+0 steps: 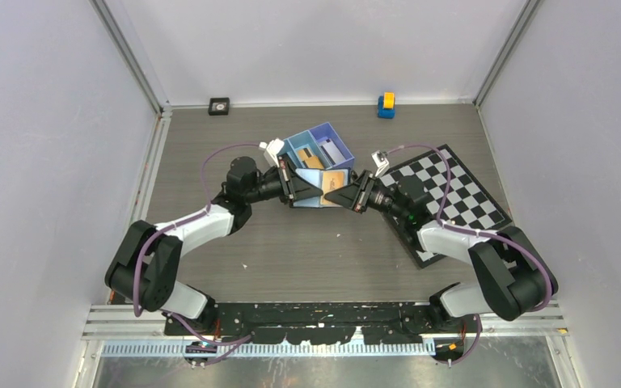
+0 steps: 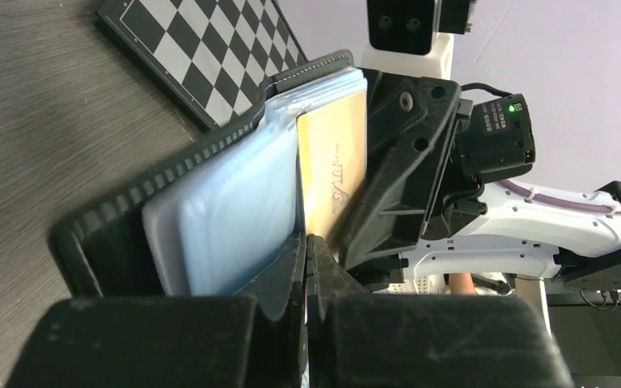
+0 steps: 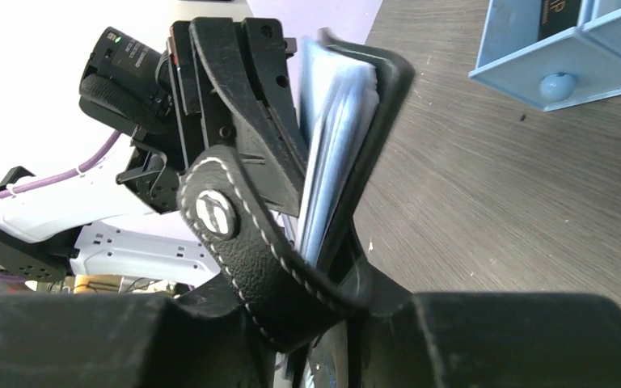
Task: Take the credit cards out of the card holder
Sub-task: Remove the credit card from the card holder.
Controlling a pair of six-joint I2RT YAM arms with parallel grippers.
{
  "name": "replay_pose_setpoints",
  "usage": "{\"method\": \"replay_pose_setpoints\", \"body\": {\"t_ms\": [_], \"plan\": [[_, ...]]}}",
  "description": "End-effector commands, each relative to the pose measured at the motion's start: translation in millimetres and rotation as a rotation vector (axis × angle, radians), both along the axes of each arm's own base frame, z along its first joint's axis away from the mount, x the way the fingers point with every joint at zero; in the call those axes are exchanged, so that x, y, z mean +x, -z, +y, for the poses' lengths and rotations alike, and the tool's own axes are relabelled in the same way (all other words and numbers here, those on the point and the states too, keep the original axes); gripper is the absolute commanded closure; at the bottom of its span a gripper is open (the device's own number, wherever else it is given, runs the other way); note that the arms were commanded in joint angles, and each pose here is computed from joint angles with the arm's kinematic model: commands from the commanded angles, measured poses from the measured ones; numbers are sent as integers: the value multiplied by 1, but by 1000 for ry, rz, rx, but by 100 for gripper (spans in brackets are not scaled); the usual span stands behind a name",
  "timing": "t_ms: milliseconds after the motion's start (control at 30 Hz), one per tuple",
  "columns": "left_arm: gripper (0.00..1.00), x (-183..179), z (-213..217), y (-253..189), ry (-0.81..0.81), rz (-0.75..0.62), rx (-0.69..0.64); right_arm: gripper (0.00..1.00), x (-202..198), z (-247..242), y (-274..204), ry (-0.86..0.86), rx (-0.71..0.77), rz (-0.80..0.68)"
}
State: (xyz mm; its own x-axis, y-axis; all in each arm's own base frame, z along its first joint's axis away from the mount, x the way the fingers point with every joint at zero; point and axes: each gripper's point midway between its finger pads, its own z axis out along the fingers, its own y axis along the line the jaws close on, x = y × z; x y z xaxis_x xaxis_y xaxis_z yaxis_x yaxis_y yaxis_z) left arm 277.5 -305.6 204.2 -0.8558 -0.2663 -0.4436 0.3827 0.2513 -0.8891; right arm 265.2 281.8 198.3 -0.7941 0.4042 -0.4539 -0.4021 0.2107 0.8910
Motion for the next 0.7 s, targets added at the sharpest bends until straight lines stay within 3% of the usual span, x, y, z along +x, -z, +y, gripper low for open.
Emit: {"method": "replay_pose_setpoints", "body": {"t_ms": [0, 200, 367, 667], "plan": [[100, 6, 8, -2, -48, -11, 21, 67, -15, 12, -40, -82, 75, -142], [100, 17, 21, 24, -121, 31, 138, 67, -10, 3, -38, -22, 34, -149], [100, 16, 21, 25, -120, 32, 143, 83, -4, -2, -30, 22, -20, -135], [100, 18, 36, 20, -176, 18, 171, 89, 0, -9, -29, 58, -28, -133]]}}
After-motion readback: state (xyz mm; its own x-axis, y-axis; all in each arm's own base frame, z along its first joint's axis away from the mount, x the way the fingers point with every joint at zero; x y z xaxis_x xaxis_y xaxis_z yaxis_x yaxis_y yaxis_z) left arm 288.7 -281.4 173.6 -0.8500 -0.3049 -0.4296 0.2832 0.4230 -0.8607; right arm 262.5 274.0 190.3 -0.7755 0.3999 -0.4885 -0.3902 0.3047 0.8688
